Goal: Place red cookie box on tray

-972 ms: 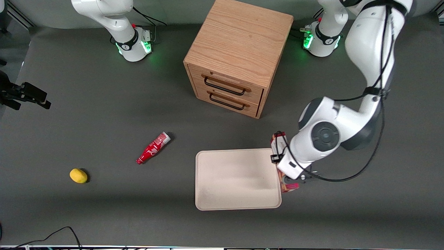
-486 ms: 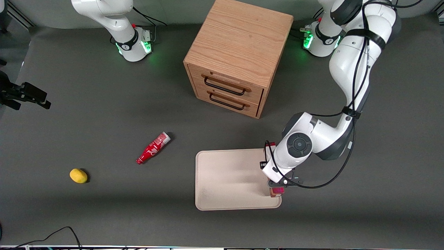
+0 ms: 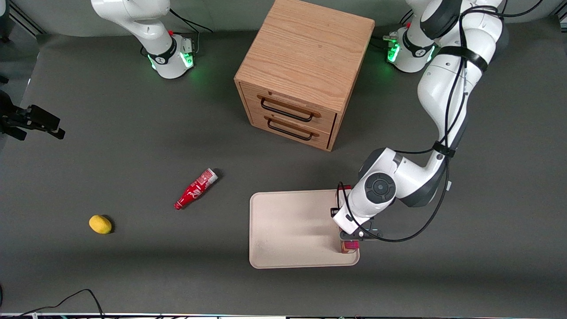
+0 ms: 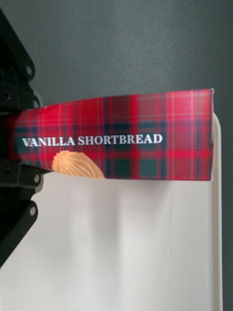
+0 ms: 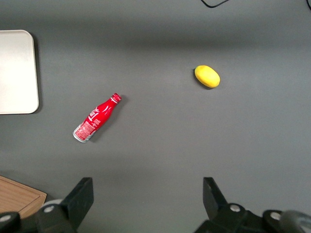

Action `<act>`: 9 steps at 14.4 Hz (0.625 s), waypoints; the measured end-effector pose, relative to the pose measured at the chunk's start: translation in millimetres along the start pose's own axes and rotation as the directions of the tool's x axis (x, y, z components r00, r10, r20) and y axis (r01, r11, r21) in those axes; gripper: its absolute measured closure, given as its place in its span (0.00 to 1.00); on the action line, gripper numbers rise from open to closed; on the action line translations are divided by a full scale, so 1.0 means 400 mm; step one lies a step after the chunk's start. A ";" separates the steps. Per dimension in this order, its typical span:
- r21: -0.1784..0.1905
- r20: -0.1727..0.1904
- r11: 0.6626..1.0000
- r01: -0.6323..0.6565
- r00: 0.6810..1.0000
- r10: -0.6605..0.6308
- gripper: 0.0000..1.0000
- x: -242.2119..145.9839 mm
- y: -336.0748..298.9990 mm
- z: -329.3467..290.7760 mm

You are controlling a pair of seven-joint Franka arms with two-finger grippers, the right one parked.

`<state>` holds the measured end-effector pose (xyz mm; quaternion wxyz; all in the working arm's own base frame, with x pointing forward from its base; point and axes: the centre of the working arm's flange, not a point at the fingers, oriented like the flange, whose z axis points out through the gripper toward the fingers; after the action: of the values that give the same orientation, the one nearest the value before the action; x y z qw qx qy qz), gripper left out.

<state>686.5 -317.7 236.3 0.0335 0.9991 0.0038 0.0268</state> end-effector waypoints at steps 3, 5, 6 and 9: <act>0.013 -0.020 1.000 -0.014 1.000 0.014 0.30 0.004 -0.002 -0.003; 0.010 -0.028 1.000 -0.008 1.000 0.008 0.11 0.014 -0.009 -0.014; 0.006 -0.039 1.000 -0.001 0.999 0.001 0.00 0.025 -0.014 -0.031; 0.038 -0.040 0.999 0.022 0.999 -0.020 0.00 0.048 -0.037 -0.148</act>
<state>702.6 -298.7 295.5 0.0143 0.9987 0.0154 0.0463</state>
